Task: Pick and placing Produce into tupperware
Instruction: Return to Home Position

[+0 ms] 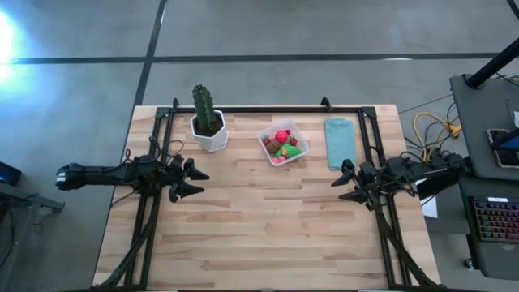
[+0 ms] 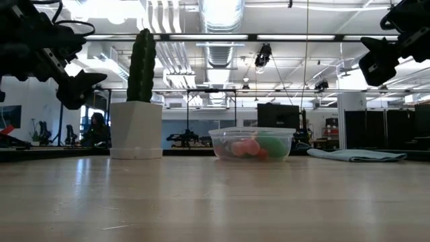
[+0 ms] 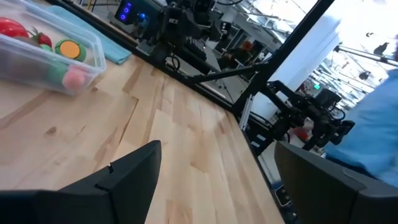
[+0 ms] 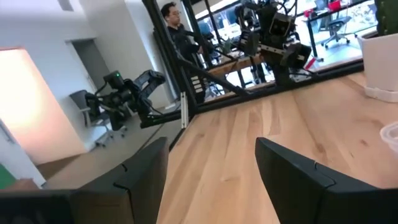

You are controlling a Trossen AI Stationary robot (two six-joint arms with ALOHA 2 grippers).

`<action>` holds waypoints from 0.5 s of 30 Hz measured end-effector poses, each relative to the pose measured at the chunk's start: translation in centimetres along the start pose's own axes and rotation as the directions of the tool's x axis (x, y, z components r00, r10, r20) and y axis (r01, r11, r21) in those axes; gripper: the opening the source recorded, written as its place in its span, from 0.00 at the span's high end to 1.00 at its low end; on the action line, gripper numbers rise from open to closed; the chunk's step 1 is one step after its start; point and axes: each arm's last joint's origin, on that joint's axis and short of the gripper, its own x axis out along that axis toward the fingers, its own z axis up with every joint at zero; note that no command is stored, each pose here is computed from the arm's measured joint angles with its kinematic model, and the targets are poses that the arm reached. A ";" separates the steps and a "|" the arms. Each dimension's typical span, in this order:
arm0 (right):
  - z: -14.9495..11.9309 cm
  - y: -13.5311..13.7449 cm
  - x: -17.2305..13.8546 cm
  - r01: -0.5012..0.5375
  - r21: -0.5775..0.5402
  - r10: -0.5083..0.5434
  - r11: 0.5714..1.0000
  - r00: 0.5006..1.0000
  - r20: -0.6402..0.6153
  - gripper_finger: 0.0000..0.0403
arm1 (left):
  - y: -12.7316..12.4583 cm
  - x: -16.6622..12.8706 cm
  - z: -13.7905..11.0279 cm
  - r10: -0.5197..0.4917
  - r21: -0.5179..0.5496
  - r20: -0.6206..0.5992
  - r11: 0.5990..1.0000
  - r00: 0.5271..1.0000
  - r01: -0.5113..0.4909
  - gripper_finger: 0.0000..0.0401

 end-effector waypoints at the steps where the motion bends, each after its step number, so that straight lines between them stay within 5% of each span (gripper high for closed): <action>1: 0.0 0.0 0.0 0.000 -0.003 0.000 1.000 1.000 -0.001 0.42 | 0.0 0.0 0.0 0.000 0.000 0.000 1.000 1.000 0.000 0.25; 15: 0.0 0.0 0.0 0.000 -0.028 0.000 1.000 1.000 0.000 0.42 | 0.0 0.0 0.0 0.003 0.000 -0.003 1.000 1.000 -0.003 0.25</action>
